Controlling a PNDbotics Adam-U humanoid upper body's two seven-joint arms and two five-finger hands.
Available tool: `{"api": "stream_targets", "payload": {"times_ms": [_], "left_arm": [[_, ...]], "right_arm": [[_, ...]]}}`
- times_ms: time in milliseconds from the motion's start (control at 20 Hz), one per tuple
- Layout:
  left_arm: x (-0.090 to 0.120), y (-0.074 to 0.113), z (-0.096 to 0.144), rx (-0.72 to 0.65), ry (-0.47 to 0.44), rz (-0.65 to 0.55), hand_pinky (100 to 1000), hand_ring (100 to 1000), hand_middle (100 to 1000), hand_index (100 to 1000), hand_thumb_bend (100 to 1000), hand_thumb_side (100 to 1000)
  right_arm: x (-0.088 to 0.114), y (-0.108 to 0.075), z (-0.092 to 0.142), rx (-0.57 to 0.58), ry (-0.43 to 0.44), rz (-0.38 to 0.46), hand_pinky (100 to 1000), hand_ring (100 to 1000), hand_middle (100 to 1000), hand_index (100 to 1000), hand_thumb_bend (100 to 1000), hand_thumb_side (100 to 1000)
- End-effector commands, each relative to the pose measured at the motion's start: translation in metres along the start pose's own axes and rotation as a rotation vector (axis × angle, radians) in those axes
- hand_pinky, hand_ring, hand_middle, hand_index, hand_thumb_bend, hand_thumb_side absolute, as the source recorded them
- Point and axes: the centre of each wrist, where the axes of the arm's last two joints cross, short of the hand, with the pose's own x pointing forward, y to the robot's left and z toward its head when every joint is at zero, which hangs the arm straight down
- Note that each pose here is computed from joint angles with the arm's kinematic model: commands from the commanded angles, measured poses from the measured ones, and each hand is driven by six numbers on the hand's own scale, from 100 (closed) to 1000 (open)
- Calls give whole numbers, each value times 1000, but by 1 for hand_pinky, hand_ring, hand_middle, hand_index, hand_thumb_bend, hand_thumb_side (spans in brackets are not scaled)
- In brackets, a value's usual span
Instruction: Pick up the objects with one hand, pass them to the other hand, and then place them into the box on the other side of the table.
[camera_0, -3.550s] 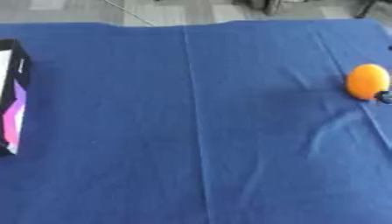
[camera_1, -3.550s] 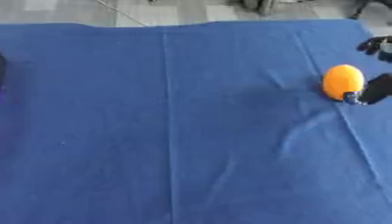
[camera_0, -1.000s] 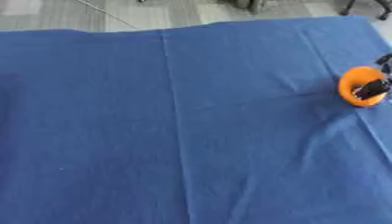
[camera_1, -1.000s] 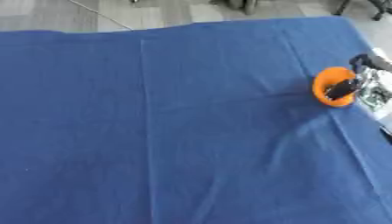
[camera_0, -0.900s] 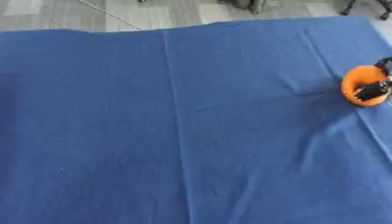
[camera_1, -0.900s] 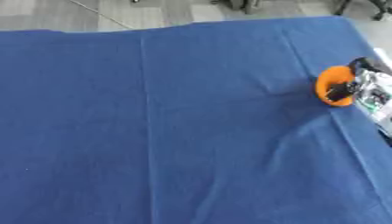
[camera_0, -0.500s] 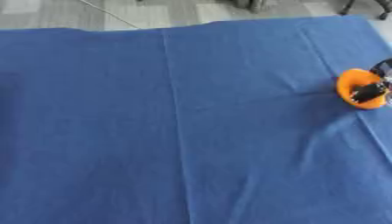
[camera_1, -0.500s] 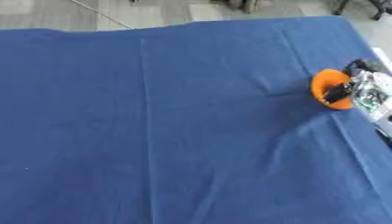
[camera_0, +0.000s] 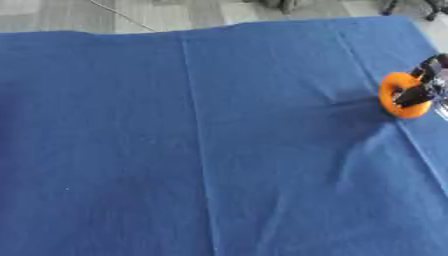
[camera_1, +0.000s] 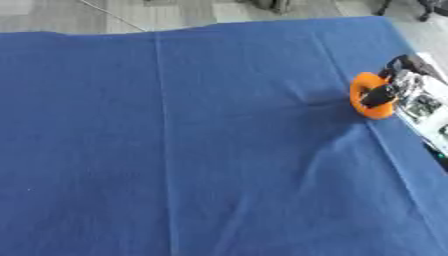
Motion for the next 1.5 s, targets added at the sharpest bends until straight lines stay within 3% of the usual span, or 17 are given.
{"api": "stream_targets", "payload": {"times_ms": [50, 400, 600, 800, 1050, 1500], "left_arm": [[7, 8, -2, -1, -30, -31, 778, 752, 777, 898, 177, 859], [7, 12, -2, -1, -25, -47, 775, 751, 773, 897, 174, 849], [10, 16, -5, -4, -33, -70, 775, 752, 774, 898, 166, 834], [21, 26, -15, -3, -51, -114, 774, 752, 774, 897, 149, 815], [49, 46, -34, -17, -84, -215, 774, 748, 765, 890, 100, 783], [76, 56, -48, -237, -17, -485, 788, 763, 769, 881, 100, 773]], "right_arm": [[16, -18, 20, -71, -96, 1, 729, 607, 360, 520, 100, 100], [38, -21, 61, -102, -251, -28, 735, 605, 358, 539, 100, 100], [45, -15, 67, -100, -388, -64, 758, 601, 358, 547, 100, 100], [58, -3, 72, -96, -540, -112, 752, 590, 358, 550, 100, 100], [89, 15, 85, -177, -728, -179, 727, 573, 359, 545, 100, 100], [141, 57, 123, -138, -875, -293, 720, 558, 355, 549, 100, 100]]}}
